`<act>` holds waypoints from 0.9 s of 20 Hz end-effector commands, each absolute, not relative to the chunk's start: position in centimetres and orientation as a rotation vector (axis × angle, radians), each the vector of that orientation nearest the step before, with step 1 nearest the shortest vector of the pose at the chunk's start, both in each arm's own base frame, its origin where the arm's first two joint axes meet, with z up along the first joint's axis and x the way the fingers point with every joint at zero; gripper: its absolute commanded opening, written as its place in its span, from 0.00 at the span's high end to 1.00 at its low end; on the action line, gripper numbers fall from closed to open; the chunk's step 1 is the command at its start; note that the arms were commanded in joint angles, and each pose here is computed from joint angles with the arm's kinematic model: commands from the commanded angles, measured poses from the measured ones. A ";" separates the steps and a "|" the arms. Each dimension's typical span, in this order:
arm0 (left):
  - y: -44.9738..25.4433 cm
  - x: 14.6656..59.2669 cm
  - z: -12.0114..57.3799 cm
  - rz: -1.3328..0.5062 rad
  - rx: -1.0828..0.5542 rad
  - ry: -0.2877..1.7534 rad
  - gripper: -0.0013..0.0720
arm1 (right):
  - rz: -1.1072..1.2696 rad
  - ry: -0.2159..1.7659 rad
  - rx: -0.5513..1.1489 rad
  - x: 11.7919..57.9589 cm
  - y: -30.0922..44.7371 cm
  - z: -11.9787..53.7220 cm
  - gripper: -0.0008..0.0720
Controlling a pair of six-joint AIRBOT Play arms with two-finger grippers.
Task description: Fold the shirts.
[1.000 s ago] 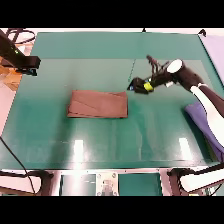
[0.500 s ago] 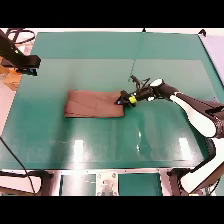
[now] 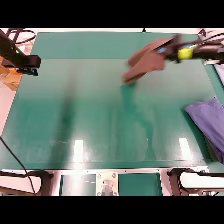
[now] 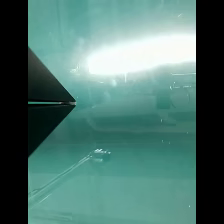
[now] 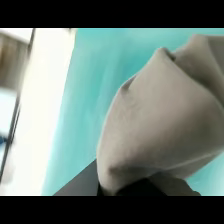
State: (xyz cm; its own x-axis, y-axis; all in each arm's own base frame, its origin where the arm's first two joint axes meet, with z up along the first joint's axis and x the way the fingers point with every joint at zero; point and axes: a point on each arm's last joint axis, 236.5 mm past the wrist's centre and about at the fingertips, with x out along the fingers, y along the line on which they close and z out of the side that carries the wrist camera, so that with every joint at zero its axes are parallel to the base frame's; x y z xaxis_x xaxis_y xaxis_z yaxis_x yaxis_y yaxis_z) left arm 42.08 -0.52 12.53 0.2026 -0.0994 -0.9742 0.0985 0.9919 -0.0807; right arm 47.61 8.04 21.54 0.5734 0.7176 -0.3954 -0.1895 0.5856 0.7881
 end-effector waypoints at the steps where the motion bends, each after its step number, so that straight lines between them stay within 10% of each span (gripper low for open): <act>1: -0.6 42.1 12.5 -0.140 -0.008 1.362 0.95 | 0.376 0.672 0.844 45.5 -3.4 25.2 0.97; 8: -0.6 42.2 12.5 -0.137 -0.011 1.356 0.95 | -0.058 0.652 0.979 37.5 -21.9 21.2 0.97; 18: -1.7 42.3 12.7 -0.182 -0.033 1.345 0.95 | -0.561 1.007 1.044 22.8 -27.1 14.6 0.97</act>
State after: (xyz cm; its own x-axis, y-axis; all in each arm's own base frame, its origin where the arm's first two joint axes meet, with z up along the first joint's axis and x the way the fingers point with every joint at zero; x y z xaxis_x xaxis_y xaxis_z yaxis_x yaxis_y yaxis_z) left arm 42.26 -1.13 12.64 0.2102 -0.1249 -0.9696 0.1009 0.9893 -0.1056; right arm 28.69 -25.89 17.22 0.6536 0.1381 -0.7441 0.5999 0.5048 0.6207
